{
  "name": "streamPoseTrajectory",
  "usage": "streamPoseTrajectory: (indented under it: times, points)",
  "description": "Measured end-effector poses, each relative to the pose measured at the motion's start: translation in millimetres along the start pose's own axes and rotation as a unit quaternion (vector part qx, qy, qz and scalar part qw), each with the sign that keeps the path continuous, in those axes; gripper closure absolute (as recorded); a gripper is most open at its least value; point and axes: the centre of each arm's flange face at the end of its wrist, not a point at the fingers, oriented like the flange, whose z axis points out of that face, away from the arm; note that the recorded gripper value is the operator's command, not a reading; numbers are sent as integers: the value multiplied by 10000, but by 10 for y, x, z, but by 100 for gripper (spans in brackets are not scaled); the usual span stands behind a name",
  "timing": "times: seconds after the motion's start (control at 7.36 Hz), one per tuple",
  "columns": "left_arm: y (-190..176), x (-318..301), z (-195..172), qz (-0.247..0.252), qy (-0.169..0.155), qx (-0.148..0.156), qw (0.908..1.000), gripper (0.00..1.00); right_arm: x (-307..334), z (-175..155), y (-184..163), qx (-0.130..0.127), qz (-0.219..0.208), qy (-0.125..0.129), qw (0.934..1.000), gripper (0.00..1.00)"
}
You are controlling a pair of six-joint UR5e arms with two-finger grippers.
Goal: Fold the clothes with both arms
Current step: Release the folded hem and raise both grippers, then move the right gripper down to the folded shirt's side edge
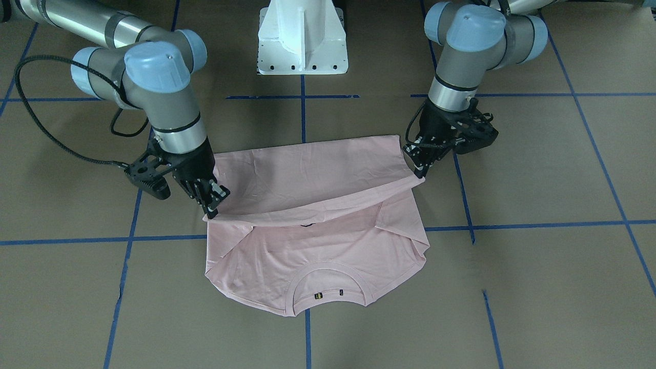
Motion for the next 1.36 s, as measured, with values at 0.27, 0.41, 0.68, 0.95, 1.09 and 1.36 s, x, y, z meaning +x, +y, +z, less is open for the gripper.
streamPoseTrajectory:
  times: [0.27, 0.41, 0.68, 0.95, 1.09, 1.36]
  points:
    - [-295, 45, 333, 93, -13, 168, 9998, 100, -366, 260, -351, 40, 21, 257, 9997, 100]
    - [-396, 20, 529, 101, 25, 266, 9996, 100, -499, 421, -436, 61, 9, 362, 9993, 100]
    - [-523, -10, 841, 102, 35, 441, 9990, 100, -566, 778, -544, 71, -17, 414, 9991, 100]
    - [-571, -46, 995, 108, 62, 507, 9986, 99, -526, 981, -594, 89, -95, 507, 9986, 100]
    - [-576, -45, 1015, 110, 74, 513, 9986, 93, -532, 1016, -583, 87, -146, 528, 9985, 100]
    - [-578, -29, 1018, 114, 94, 517, 9986, 79, -544, 1049, -574, 85, -201, 528, 9984, 58]
